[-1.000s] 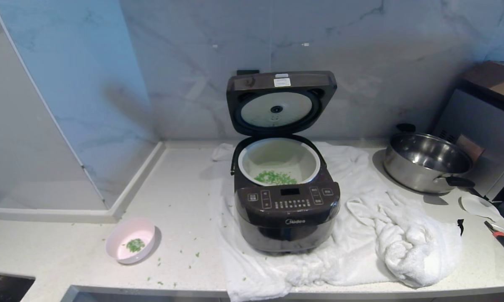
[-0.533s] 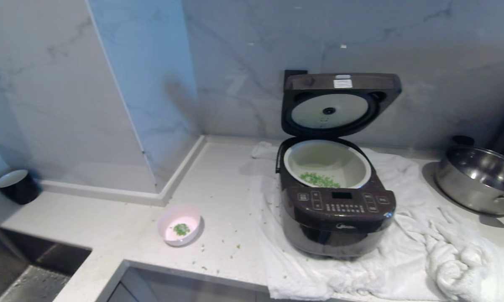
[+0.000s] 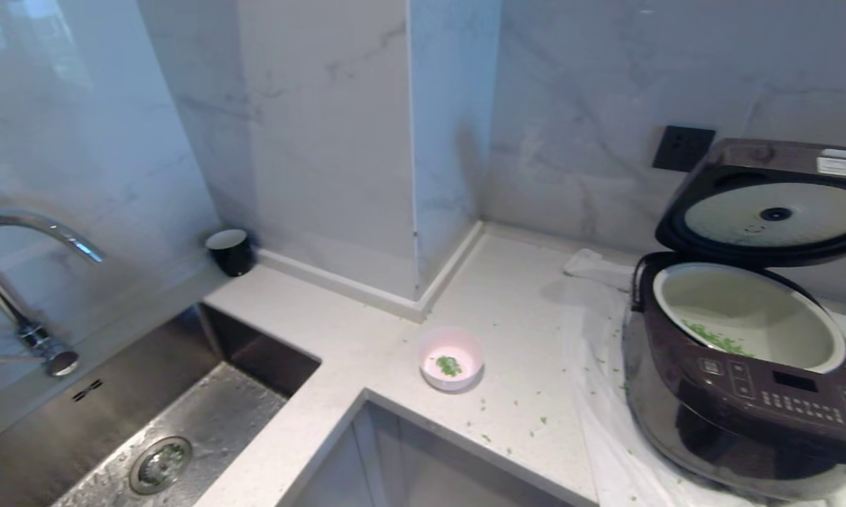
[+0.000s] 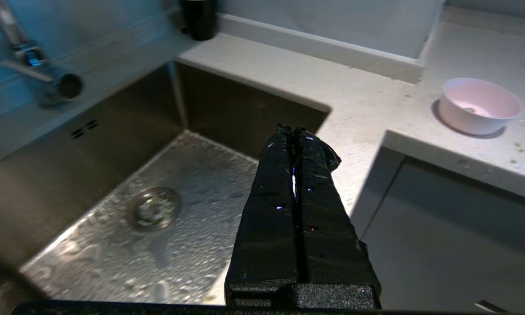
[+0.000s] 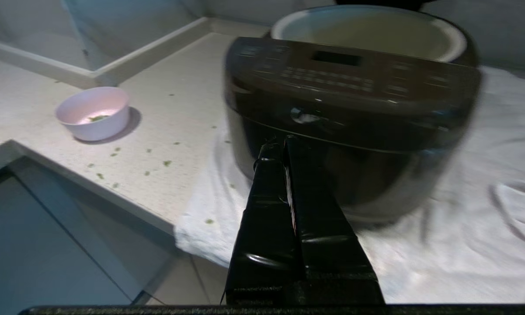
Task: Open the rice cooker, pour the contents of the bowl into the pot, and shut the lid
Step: Turn on the tap
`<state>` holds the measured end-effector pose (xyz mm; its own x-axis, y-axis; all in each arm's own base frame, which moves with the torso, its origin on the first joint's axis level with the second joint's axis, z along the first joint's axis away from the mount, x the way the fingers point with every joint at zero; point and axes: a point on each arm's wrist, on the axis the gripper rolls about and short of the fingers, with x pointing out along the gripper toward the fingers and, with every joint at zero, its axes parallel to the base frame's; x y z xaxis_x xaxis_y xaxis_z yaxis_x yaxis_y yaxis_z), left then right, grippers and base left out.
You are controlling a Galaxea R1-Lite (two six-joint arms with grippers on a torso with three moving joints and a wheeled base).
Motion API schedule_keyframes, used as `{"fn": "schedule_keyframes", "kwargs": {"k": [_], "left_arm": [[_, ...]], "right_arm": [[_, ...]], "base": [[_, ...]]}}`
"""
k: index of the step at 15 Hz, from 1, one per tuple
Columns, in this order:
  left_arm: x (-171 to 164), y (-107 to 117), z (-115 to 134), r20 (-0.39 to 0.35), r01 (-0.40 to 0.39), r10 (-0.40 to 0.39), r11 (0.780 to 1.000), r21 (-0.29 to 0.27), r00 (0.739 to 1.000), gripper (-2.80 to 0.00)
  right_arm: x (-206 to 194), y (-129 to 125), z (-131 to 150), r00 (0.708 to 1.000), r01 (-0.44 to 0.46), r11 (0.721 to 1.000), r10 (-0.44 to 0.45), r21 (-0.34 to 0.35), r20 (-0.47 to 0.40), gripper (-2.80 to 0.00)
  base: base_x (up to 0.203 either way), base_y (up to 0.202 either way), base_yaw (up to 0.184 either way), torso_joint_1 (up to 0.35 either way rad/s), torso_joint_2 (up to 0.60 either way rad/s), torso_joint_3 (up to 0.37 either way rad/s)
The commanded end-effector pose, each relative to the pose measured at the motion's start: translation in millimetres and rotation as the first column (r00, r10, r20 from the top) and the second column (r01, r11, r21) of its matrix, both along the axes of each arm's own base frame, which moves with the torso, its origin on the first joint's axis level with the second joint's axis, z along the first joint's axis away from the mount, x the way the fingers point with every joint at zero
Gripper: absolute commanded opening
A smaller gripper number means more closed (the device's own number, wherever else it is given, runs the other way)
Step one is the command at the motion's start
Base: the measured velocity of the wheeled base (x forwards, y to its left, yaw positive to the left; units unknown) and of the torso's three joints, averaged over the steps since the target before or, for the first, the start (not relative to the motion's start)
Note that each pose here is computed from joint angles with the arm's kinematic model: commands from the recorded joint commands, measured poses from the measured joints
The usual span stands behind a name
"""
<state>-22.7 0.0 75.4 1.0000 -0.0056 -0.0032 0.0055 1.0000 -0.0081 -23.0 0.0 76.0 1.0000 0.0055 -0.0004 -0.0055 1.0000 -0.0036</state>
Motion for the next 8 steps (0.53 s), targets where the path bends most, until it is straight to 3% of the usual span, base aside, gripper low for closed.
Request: {"fn": "schedule_keyframes", "kwargs": {"k": [1,5,8], "left_arm": [[0.1,0.0,0.0,-0.001,-0.001,0.001,1.000,-0.001,1.000,-2.80],[0.0,0.0,0.0,0.000,0.000,0.000,1.000,0.000,1.000,-2.80],[0.1,0.0,0.0,-0.001,-0.001,0.001,1.000,0.000,1.000,-2.80]], "right_arm": [[0.1,0.0,0.0,1.000,-0.001,1.000,0.001,0.001,-0.001,-2.80],[0.1,0.0,0.0,1.000,-0.001,1.000,0.001,-0.001,-0.001,-2.80],[0.1,0.0,0.0,1.000,-0.001,1.000,0.001,-0.001,-0.001,-2.80]], "base": [[-0.002,-0.010,0.175,-0.002,0.00,0.002],[0.000,-0.007,0.138,0.000,0.00,0.003],[0.000,0.000,0.000,0.000,0.00,0.000]]}}
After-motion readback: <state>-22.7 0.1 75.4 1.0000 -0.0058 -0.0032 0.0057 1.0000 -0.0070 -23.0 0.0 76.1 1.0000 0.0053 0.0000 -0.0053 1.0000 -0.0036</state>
